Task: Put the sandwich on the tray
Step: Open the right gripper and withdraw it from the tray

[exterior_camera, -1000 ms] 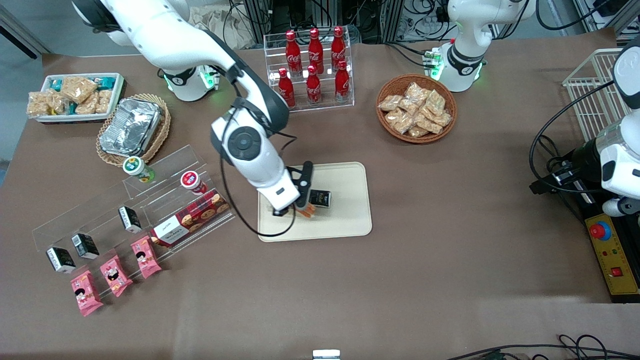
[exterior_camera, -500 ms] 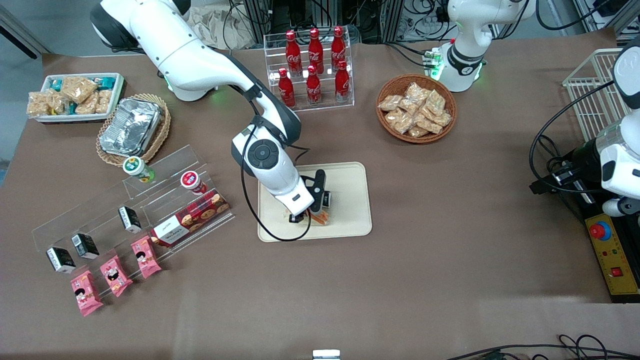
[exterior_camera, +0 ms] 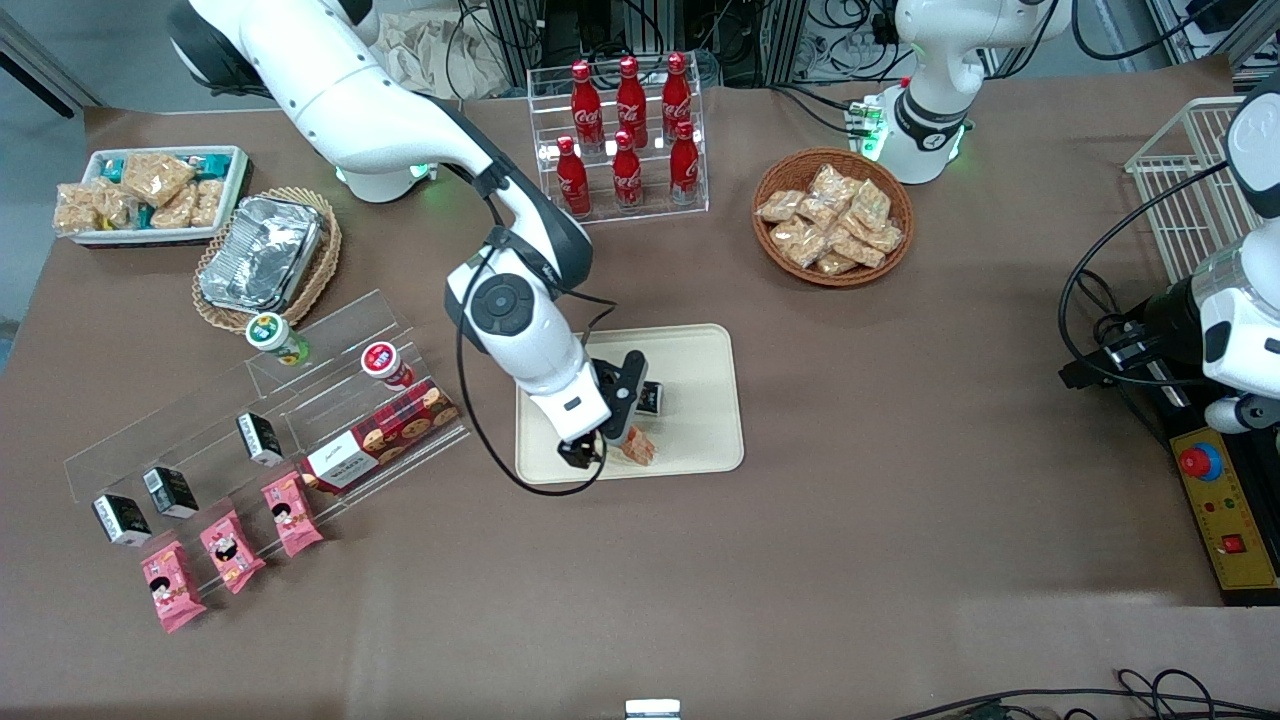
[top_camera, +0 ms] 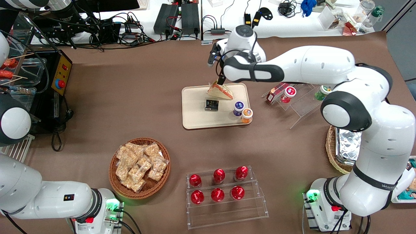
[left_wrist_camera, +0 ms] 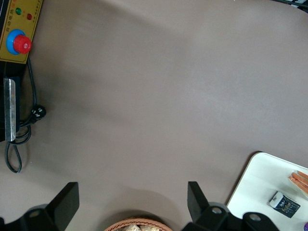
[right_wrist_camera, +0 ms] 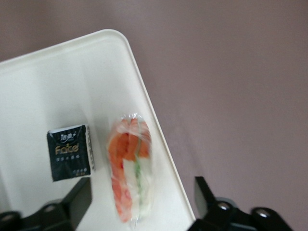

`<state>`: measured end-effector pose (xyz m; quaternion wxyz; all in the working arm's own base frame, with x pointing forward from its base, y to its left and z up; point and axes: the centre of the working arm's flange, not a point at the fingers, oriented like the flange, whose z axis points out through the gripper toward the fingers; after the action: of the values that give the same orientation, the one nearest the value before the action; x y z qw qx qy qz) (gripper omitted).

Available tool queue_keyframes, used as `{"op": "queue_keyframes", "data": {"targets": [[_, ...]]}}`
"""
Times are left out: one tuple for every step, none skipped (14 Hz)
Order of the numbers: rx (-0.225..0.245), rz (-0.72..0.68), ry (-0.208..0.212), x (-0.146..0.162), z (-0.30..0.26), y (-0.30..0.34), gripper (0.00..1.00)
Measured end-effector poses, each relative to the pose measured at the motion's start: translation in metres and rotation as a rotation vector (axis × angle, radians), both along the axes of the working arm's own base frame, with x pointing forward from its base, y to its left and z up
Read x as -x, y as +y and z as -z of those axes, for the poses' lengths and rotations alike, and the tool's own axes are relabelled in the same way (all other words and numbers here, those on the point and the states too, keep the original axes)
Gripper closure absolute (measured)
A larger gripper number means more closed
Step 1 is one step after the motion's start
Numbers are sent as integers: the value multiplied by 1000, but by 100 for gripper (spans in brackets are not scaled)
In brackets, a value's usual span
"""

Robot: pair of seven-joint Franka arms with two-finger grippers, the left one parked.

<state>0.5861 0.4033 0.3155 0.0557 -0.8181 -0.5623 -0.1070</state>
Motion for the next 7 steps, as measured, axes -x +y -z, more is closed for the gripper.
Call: {"op": "queue_keyframes", "data": {"targets": [[-9,37,27,-6,-12,-14,0],[-19,88,58,-13,-29,-30,0],[-27,164,93,-18,-50,-49,0],[-26,263,121,-22,-74,-68,0],[-25,357,134,-24,-99,-87,0],[-24,423,138,-25,-122,-104,0],[-18,471,139,-24,-142,-121,0]]}}
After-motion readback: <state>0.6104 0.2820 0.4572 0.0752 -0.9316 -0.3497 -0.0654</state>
